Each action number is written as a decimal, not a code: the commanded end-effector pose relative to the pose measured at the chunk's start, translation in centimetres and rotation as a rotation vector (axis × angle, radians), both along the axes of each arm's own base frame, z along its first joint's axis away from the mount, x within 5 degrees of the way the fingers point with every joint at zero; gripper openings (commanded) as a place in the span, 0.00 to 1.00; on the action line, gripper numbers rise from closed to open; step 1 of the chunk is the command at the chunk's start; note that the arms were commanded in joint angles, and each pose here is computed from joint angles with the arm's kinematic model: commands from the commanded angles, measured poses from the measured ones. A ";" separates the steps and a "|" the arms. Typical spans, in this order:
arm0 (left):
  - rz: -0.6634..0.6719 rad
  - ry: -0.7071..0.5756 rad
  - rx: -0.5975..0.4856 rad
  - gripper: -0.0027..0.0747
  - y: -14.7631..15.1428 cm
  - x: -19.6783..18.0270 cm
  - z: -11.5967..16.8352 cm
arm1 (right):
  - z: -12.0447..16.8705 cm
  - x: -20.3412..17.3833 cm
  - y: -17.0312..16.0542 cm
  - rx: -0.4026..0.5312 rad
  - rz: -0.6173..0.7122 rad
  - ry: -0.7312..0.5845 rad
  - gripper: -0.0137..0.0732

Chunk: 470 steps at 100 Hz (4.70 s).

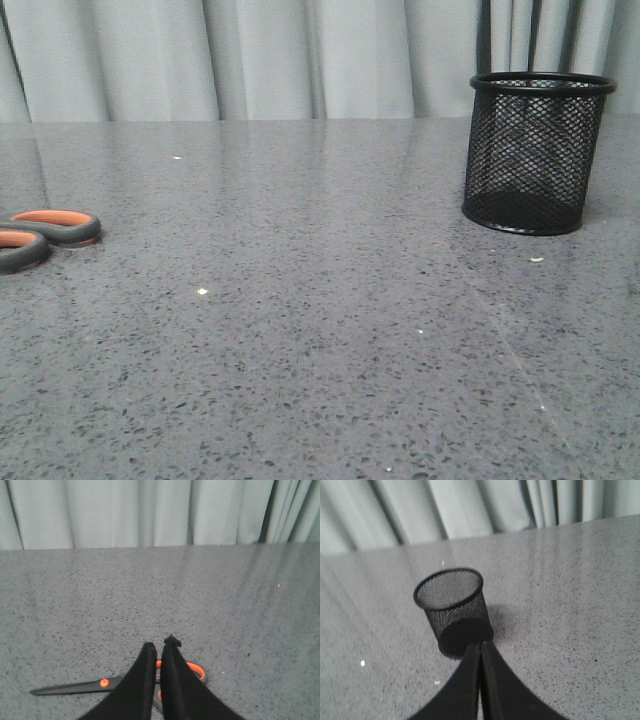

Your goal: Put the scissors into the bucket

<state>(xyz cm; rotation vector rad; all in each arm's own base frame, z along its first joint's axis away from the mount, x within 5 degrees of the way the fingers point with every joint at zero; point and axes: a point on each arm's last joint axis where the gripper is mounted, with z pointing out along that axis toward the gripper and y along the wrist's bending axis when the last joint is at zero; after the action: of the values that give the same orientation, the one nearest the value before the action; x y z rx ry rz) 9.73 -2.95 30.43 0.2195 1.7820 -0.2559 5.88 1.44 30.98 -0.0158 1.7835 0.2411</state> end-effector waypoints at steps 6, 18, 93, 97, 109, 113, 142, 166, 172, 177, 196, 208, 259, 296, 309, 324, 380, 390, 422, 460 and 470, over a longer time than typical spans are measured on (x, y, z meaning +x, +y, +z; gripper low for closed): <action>-0.062 -0.047 0.172 0.26 -1.1 2.9 3.8 | 2.6 0.6 0.1 -0.110 0.041 -0.034 0.10; -0.135 -0.054 0.356 0.49 -2.1 5.2 5.4 | 3.3 0.6 0.2 -0.176 0.066 -0.033 0.11; -0.657 0.359 1.353 0.51 -3.2 14.4 3.2 | 4.0 0.6 0.2 -0.205 0.069 -0.088 0.70; -0.654 0.372 1.353 0.51 -3.2 14.4 3.1 | 4.1 0.6 0.3 -0.204 0.076 -0.091 0.70; -0.647 0.361 1.316 0.51 -3.4 14.5 3.1 | 4.1 0.6 0.3 -0.203 0.087 -0.099 0.70; -0.666 0.362 1.332 0.51 -3.5 14.6 2.9 | 4.2 0.6 0.4 -0.202 0.090 -0.105 0.70; -0.946 0.447 1.354 0.51 -4.8 16.6 -1.2 | 4.3 0.6 0.4 -0.199 0.091 -0.123 0.70; -0.940 0.546 1.284 0.51 -3.1 18.4 -2.8 | 4.3 0.5 0.6 -0.197 0.123 -0.126 0.70; -0.898 0.540 1.254 0.51 -2.4 18.8 -2.2 | 4.3 0.5 0.6 -0.197 0.123 -0.126 0.70; -0.871 0.525 1.227 0.51 -2.0 19.2 -1.7 | 4.3 0.5 0.6 -0.197 0.123 -0.126 0.70; -0.933 0.432 1.196 0.51 -2.1 19.6 -1.1 | 4.3 0.5 0.6 -0.197 0.123 -0.126 0.70; -0.981 0.468 1.198 0.51 -2.2 20.0 -2.2 | 4.3 0.5 0.6 -0.197 0.123 -0.126 0.70; -1.047 0.536 1.187 0.50 -2.3 21.6 -5.1 | 3.9 0.4 0.7 -0.204 0.140 -0.080 0.70; -1.065 0.547 1.150 0.37 -2.5 21.4 -5.1 | 3.9 0.4 0.7 -0.204 0.140 -0.082 0.70; -1.061 0.548 1.131 0.34 -2.6 21.3 -5.0 | 3.9 0.4 0.7 -0.204 0.140 -0.082 0.70; -1.012 0.541 1.115 0.29 -2.7 21.4 -3.8 | 3.9 0.4 0.8 -0.186 0.147 -0.078 0.70; -0.796 0.115 1.049 0.25 -4.8 21.0 7.5 | 4.3 0.0 1.9 0.029 0.239 -0.067 0.70; -0.823 0.027 1.068 0.25 -6.9 20.2 9.0 | 4.8 -0.4 2.7 0.029 0.348 -0.105 0.70; -0.981 -0.181 1.075 0.25 -14.6 16.6 11.0 | 6.9 -0.2 5.3 0.167 0.651 -0.161 0.70; -1.045 -0.298 1.065 0.25 -17.9 14.5 11.4 | 9.9 3.8 6.5 0.332 0.717 -0.088 0.82; -1.037 -0.321 1.062 0.25 -18.1 14.3 11.9 | 10.2 5.1 6.8 0.414 0.724 -0.059 0.82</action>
<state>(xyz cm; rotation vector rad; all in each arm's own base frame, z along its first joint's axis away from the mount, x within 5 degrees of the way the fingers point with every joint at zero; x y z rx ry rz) 25.03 -21.29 38.94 1.9757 1.2562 0.0092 10.08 7.97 39.66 -0.4312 1.6312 1.0175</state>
